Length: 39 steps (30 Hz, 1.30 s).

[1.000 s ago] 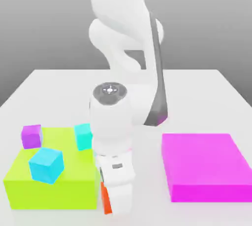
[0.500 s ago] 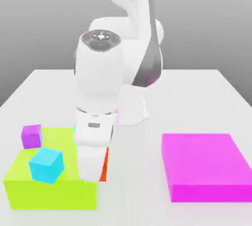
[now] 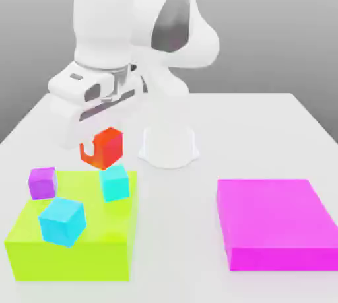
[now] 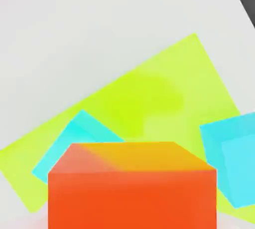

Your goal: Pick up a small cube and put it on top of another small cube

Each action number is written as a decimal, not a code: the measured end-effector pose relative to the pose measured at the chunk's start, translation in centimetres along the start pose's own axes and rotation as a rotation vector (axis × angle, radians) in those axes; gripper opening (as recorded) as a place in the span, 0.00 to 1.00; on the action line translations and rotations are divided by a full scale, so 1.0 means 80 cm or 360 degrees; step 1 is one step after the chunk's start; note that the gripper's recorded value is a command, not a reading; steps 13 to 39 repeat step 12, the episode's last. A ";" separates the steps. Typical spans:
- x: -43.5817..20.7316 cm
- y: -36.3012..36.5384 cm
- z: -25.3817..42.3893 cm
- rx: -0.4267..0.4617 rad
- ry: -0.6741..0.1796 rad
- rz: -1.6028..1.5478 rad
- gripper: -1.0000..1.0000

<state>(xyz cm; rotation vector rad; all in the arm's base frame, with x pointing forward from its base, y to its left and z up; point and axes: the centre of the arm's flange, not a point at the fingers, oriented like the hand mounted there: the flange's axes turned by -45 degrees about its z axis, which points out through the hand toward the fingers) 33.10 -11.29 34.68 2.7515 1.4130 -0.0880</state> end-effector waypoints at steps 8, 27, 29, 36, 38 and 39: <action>-0.009 -0.020 0.062 0.0034 0.0114 0.0122 0.00; -0.009 -0.021 0.070 0.0034 0.0114 0.0122 1.00; -0.009 -0.021 0.070 0.0034 0.0114 0.0122 1.00; -0.009 -0.021 0.070 0.0034 0.0114 0.0122 1.00; -0.009 -0.021 0.070 0.0034 0.0114 0.0122 1.00; -0.009 -0.021 0.070 0.0034 0.0114 0.0122 1.00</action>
